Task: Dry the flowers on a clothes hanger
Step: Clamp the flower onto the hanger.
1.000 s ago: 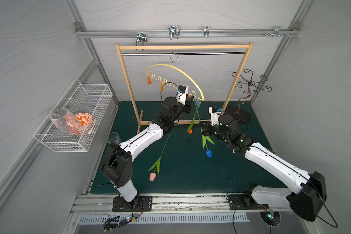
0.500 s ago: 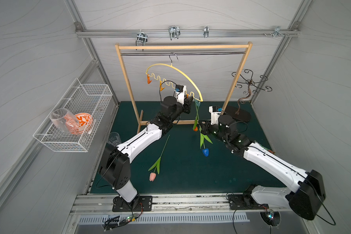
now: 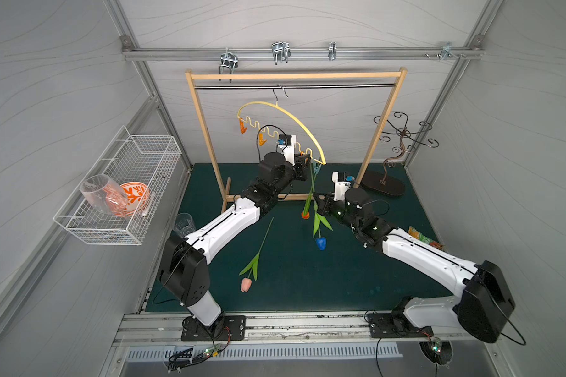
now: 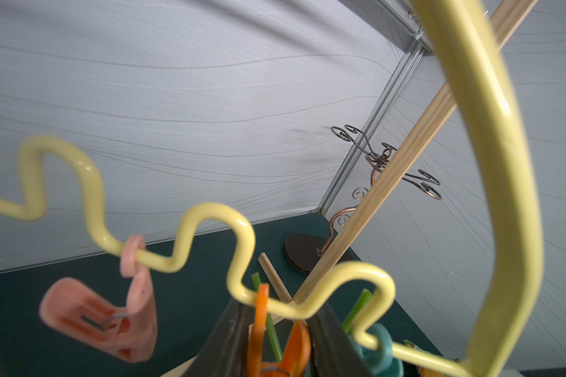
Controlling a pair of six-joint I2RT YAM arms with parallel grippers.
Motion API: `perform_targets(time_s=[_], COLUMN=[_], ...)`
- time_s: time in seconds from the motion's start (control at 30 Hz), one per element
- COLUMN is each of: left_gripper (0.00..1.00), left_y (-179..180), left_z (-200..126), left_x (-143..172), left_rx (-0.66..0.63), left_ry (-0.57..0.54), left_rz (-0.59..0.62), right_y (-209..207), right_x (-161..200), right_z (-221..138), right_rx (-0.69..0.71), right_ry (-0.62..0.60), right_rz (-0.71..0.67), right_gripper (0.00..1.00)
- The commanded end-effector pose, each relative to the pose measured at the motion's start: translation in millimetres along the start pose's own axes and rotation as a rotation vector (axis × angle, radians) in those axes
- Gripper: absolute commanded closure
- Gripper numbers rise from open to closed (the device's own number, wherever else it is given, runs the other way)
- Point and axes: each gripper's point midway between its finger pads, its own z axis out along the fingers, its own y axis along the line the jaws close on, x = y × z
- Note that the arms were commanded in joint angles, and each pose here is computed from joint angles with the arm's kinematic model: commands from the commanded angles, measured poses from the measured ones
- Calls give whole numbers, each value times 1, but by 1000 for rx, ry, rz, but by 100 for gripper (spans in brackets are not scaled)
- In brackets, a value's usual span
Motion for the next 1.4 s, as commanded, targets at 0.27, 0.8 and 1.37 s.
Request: perform_targets(time_s=[0.27, 0.8, 1.37], left_gripper=[72, 74, 76], left_y=[-8, -3, -1], left_z=[-10, -8, -6], left_x=[-42, -40, -34], left_rx=[13, 14, 20], left_ry=[-97, -91, -93], left_rz=[-50, -104, -112], right_y=[21, 35, 45], right_x=[-5, -7, -18], right_z=[8, 12, 11], right_rx=[-101, -162, -186], right_ry=[-55, -54, -70], right_rz=[1, 3, 2], right_gripper=[100, 100, 100])
